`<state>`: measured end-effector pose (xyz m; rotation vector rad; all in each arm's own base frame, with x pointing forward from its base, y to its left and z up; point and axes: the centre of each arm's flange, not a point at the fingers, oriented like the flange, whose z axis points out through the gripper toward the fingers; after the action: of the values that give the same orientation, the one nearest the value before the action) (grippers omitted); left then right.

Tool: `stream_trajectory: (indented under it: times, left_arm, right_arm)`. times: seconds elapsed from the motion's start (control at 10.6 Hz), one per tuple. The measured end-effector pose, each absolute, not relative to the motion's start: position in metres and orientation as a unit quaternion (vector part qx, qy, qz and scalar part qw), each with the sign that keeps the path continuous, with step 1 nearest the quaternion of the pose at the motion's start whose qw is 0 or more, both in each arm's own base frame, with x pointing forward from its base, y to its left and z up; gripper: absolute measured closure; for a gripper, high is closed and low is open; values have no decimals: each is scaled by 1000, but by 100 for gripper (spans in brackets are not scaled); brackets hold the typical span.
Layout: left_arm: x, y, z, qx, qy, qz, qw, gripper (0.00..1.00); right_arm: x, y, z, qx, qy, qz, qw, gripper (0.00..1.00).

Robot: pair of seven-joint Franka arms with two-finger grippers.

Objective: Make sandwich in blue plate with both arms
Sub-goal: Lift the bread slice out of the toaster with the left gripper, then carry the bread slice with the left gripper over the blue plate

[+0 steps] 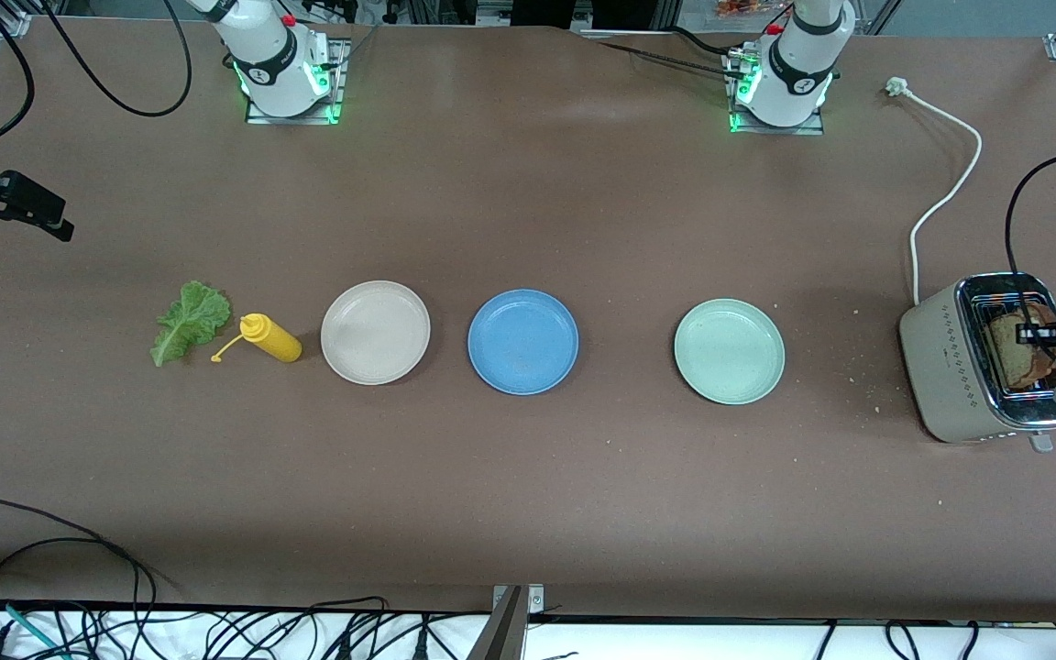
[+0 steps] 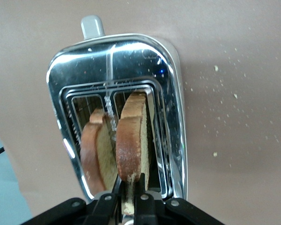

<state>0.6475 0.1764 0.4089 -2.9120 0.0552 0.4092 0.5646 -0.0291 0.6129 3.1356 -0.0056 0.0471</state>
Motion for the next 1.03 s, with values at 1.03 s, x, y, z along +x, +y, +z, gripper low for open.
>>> stream_trajectory:
  times: [1.03]
  left_arm:
    - [631,-76,520,-974,-120,163,-99,92]
  right_arm:
    - [565,-30,613,1000,-2,15,3,0]
